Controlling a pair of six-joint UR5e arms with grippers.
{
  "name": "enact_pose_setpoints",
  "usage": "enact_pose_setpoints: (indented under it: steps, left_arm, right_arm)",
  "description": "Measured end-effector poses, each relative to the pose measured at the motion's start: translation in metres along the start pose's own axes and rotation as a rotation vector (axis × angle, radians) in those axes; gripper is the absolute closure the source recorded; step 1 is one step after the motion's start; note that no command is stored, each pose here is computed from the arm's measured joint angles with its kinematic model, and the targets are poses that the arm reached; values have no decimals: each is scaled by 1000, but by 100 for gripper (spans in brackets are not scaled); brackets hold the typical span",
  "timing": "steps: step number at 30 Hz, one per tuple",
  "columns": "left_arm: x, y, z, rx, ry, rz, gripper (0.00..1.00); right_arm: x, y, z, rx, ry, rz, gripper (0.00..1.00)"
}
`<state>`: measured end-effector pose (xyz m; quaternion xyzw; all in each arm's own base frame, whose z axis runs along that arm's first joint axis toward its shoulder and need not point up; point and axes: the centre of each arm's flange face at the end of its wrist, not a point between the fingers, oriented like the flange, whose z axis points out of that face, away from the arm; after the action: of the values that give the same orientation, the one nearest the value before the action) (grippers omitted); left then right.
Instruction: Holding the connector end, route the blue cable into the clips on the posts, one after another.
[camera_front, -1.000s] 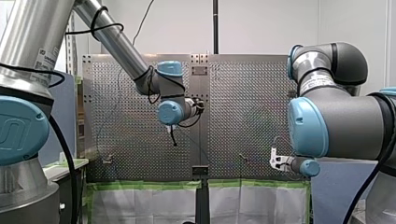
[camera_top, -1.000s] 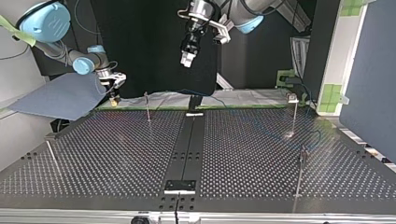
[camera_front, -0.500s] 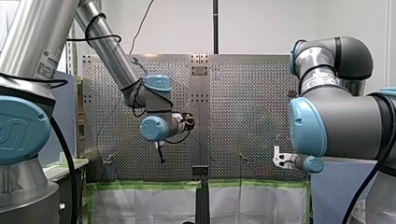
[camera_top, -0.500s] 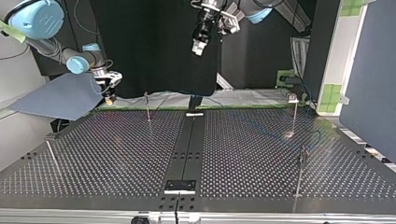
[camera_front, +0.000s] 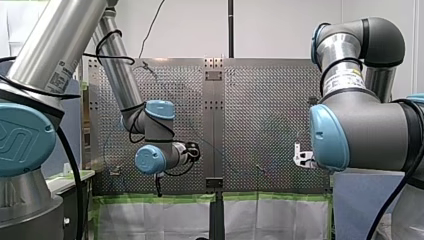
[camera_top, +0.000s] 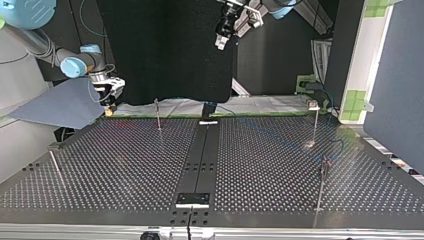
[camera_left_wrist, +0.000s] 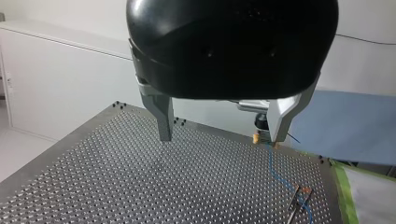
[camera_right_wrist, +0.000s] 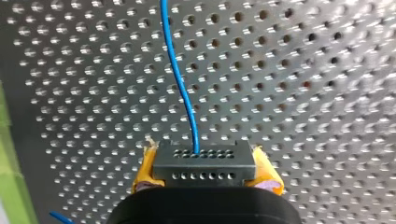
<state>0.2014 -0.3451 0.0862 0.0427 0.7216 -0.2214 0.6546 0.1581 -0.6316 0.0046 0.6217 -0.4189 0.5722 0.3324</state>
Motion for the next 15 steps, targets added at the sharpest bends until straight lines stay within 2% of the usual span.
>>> enact_pose_setpoints:
  steps: [8, 15]
  left_arm:
    - [-5, 1, 7, 1, -48, 20, 0]
    - [-8, 4, 14, -8, -75, 20, 0]
  right_arm:
    - [41, -9, -2, -2, 39, -29, 100]
    - [88, -24, 2, 32, 114, -70, 100]
